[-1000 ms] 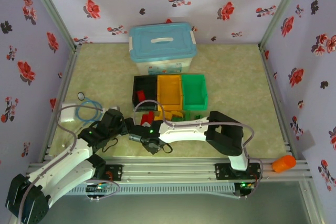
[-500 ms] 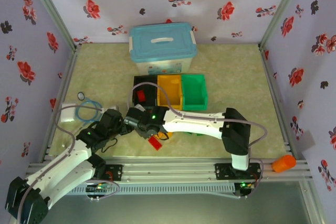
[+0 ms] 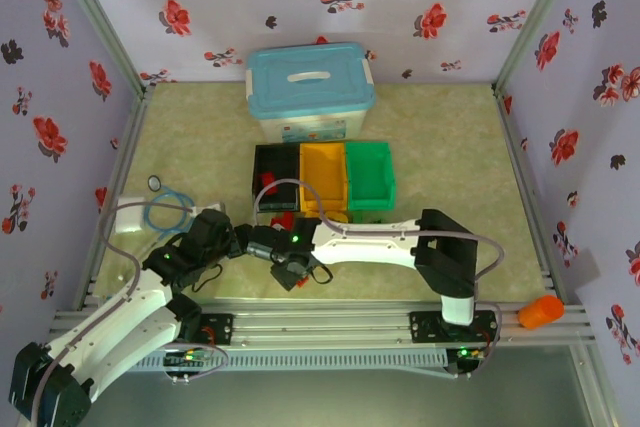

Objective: Sort the legos into containers by color
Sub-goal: Pick up the lego from the bottom-center of the table.

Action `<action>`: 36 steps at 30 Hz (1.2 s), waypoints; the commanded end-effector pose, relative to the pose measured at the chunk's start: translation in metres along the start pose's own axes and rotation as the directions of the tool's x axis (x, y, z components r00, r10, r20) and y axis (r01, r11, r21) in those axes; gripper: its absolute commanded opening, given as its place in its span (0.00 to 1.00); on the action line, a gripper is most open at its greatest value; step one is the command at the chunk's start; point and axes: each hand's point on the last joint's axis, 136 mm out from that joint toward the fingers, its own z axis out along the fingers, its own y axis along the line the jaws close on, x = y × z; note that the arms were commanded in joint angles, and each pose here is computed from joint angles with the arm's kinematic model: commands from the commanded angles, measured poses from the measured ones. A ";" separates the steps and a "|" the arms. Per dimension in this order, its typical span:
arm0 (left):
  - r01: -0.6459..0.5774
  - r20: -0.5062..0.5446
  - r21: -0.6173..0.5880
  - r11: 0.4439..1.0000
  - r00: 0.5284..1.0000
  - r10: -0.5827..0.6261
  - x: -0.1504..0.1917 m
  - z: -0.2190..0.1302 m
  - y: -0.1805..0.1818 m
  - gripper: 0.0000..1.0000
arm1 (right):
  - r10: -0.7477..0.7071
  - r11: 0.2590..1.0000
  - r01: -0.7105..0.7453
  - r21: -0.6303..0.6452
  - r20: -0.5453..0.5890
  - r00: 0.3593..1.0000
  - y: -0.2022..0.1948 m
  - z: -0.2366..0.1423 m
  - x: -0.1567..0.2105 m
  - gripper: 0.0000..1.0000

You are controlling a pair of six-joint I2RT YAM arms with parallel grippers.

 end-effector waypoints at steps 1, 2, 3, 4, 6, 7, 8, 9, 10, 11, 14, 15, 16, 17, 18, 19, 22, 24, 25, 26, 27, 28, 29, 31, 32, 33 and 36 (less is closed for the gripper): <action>0.009 0.011 -0.018 1.000 1.000 -0.009 0.000 0.002 0.004 0.75 | 0.029 0.999 -0.030 -0.033 -0.029 0.999 0.013 0.013 0.008 0.57; 0.008 0.010 -0.019 1.000 1.000 -0.008 0.000 0.002 0.004 0.75 | 0.028 0.999 -0.029 -0.038 -0.032 0.999 0.016 0.016 0.008 0.57; 0.009 0.008 -0.020 1.000 1.000 -0.009 0.001 0.002 0.004 0.75 | 0.029 0.999 -0.031 -0.043 -0.036 0.999 0.018 0.020 0.009 0.56; 0.010 0.007 -0.021 1.000 1.000 -0.010 0.001 0.002 0.005 0.75 | 0.029 0.999 -0.031 -0.042 -0.044 0.999 0.019 0.024 0.010 0.56; 0.010 0.009 -0.020 1.000 1.000 -0.010 0.001 0.002 0.004 0.75 | 0.034 0.999 -0.036 -0.028 -0.050 0.998 0.019 0.031 0.011 0.55; 0.010 0.009 -0.020 1.000 1.000 -0.010 0.001 0.002 0.004 0.75 | 0.040 0.999 -0.041 -0.018 -0.048 0.998 0.018 0.033 0.011 0.54; 0.010 0.009 -0.020 1.000 1.000 -0.010 0.001 0.002 0.004 0.75 | 0.042 0.999 -0.043 -0.012 -0.049 0.998 0.017 0.036 0.011 0.54; 0.009 0.009 -0.019 1.000 1.000 -0.009 0.001 0.002 0.004 0.75 | 0.044 0.999 -0.044 -0.004 -0.048 0.998 0.016 0.037 0.012 0.54; 0.009 0.008 -0.020 1.000 1.000 -0.009 0.001 0.002 0.004 0.75 | 0.045 0.999 -0.045 0.004 -0.047 0.998 0.015 0.038 0.012 0.54; 0.011 0.008 -0.019 1.000 1.000 -0.011 0.001 0.002 0.004 0.75 | 0.048 0.999 -0.047 0.014 -0.046 0.998 0.013 0.039 0.012 0.54; 0.011 0.008 -0.021 1.000 1.000 -0.011 0.002 0.003 0.005 0.75 | 0.049 0.998 -0.047 0.036 -0.046 0.998 0.009 0.040 0.012 0.54; 0.011 0.008 -0.020 1.000 1.000 -0.011 0.002 0.003 0.005 0.75 | 0.047 0.998 -0.045 0.043 -0.049 0.998 0.008 0.041 0.013 0.54; 0.011 0.006 -0.023 1.000 1.000 -0.011 0.002 0.004 0.006 0.75 | 0.047 0.998 -0.045 0.049 -0.048 0.998 0.007 0.040 0.012 0.54; 0.012 0.006 -0.023 1.000 1.000 -0.012 0.002 0.004 0.006 0.75 | 0.048 0.998 -0.045 0.052 -0.044 0.998 0.007 0.039 0.012 0.54; 0.011 0.005 -0.022 1.000 1.000 -0.011 0.003 0.004 0.005 0.75 | 0.048 0.998 -0.046 0.051 -0.036 0.998 0.007 0.036 0.010 0.54; 0.013 0.006 -0.021 1.000 1.000 -0.012 0.002 0.003 0.005 0.75 | 0.050 0.997 -0.049 0.051 -0.029 0.998 0.006 0.033 0.009 0.54; 0.011 0.007 -0.021 1.000 1.000 -0.011 0.001 0.001 0.005 0.75 | 0.053 0.997 -0.054 0.047 0.012 0.999 0.005 0.022 0.003 0.55; 0.009 0.008 -0.022 1.000 1.000 -0.009 0.001 0.001 0.005 0.75 | 0.054 0.997 -0.056 0.056 0.039 0.998 0.002 0.016 -0.001 0.56; 0.012 0.011 -0.021 1.000 1.000 -0.011 0.001 0.001 0.005 0.75 | 0.055 0.996 -0.058 0.063 0.045 0.997 0.000 0.014 -0.002 0.57; 0.015 0.014 -0.018 1.000 1.000 -0.014 0.001 0.002 0.005 0.75 | 0.055 0.996 -0.058 0.073 0.049 0.997 -0.002 0.014 -0.002 0.58; 0.017 0.016 -0.015 1.000 1.000 -0.017 0.001 0.003 0.004 0.75 | 0.058 0.995 -0.062 0.083 0.051 0.997 -0.006 0.015 -0.002 0.60; 0.022 0.015 -0.012 1.000 1.000 -0.021 0.001 0.004 0.004 0.75 | 0.063 0.994 -0.067 0.085 0.048 0.997 -0.008 0.017 -0.001 0.61; 0.020 0.012 -0.015 1.000 1.000 -0.020 0.001 0.005 0.004 0.75 | 0.065 0.994 -0.068 0.084 0.041 0.997 -0.008 0.019 0.001 0.61; 0.012 0.005 -0.019 1.000 1.000 -0.011 0.001 0.005 0.003 0.75 | 0.071 0.994 -0.073 0.085 0.029 0.997 -0.009 0.025 0.004 0.61; 0.007 0.004 -0.020 1.000 1.000 -0.006 0.001 0.004 0.003 0.75 | 0.074 0.994 -0.075 0.080 0.026 0.997 -0.008 0.028 0.005 0.61; 0.006 0.002 -0.023 1.000 1.000 -0.006 0.001 0.004 0.003 0.75 | 0.077 0.994 -0.078 0.072 0.023 0.997 -0.006 0.031 0.006 0.61; 0.012 0.005 -0.018 1.000 1.000 -0.011 0.001 0.003 0.003 0.75 | 0.079 0.995 -0.079 0.065 0.007 0.997 -0.004 0.040 0.009 0.62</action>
